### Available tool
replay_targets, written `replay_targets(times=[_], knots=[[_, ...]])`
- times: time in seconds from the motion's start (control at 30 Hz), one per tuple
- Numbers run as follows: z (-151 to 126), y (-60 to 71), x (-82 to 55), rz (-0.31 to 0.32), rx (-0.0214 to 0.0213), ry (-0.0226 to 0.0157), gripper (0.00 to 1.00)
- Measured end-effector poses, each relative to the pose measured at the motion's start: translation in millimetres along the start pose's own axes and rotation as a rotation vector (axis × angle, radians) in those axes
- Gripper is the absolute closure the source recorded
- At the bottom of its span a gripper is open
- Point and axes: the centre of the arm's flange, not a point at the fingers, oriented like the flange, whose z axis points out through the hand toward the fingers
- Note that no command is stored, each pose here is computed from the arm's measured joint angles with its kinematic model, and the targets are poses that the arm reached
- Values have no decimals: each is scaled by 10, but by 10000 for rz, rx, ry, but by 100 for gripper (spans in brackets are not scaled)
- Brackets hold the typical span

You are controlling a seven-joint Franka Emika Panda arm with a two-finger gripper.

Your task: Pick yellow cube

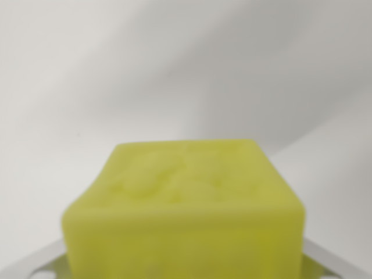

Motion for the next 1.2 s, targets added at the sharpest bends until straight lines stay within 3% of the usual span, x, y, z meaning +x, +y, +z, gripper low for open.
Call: replay_targets(times=[1.2], knots=[[-900, 3, 2, 3, -8, 3, 100]])
